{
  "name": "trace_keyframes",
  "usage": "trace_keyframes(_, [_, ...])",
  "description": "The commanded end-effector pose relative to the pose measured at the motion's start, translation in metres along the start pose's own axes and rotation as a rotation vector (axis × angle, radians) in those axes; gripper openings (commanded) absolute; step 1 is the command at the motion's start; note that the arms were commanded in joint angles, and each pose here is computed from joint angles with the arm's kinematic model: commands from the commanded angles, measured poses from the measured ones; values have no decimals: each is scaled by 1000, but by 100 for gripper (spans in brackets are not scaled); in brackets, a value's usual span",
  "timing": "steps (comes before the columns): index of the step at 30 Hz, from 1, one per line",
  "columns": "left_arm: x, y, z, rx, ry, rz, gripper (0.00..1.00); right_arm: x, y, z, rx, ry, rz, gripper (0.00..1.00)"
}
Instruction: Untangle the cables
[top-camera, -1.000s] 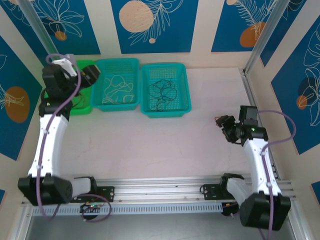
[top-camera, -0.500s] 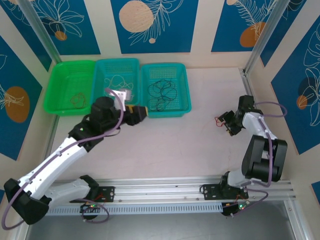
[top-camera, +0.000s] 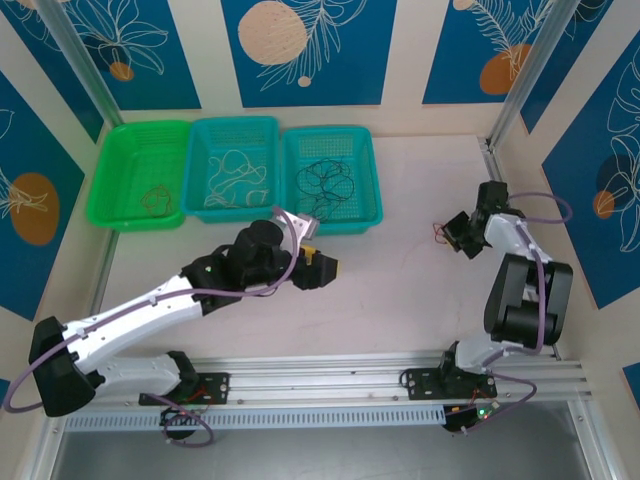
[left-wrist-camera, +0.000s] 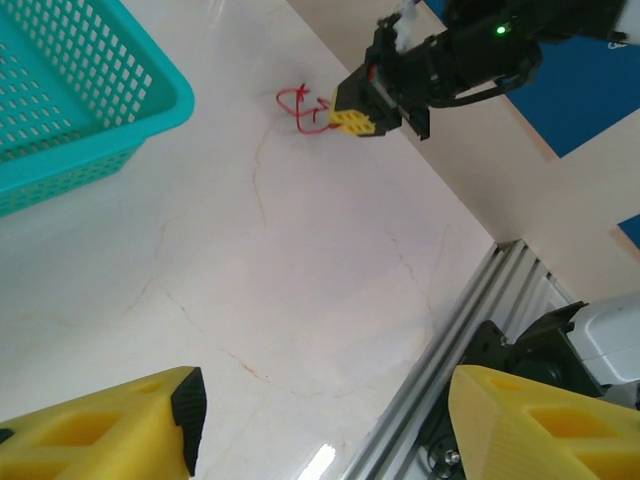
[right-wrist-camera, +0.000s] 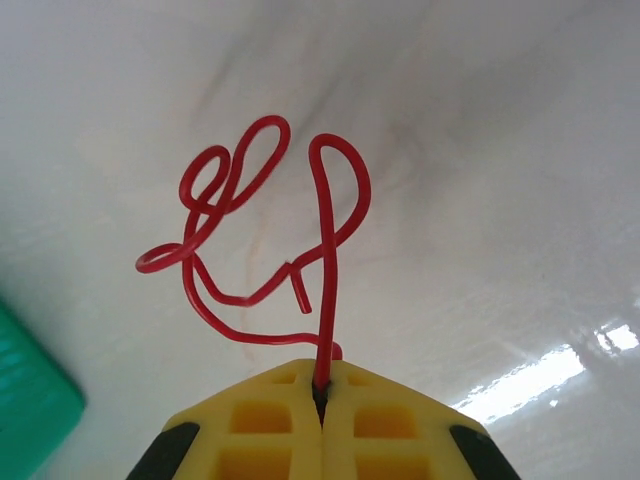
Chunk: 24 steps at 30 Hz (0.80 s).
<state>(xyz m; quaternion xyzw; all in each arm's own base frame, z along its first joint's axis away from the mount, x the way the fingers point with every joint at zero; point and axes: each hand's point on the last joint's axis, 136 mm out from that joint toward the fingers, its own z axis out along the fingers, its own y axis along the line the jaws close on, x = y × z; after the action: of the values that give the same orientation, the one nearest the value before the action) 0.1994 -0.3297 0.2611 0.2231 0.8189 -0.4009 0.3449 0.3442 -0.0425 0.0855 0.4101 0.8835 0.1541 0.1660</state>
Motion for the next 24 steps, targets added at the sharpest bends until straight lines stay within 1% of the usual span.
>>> trace_keyframes(1, [-13, -22, 1, 82, -15, 14, 68, 17, 22, -44, -114, -43, -60, 0])
trace_keyframes(5, [-29, -30, 8, 102, -9, 6, 69, 49, 42, -88, -230, -67, -141, 0])
trace_keyframes(8, [-48, -33, 14, 115, -9, -9, 69, 77, 61, -118, -328, -65, -239, 0])
trace_keyframes(11, [-70, -37, 18, 123, -26, 19, 70, 108, 79, -140, -420, -29, -337, 0])
trace_keyframes(15, [-84, -39, 31, 129, -13, 49, 70, 150, 106, -165, -558, 48, -475, 0])
trace_keyframes(17, [-85, -33, 42, 113, -3, 42, 70, 172, 121, -175, -617, 99, -551, 0])
trace_keyframes(20, [-78, -15, 60, 53, 20, 12, 71, 193, 137, -186, -663, 135, -644, 0])
trace_keyframes(24, [-67, 1, 74, 19, 36, -61, 71, 220, 157, -199, -716, 175, -765, 0])
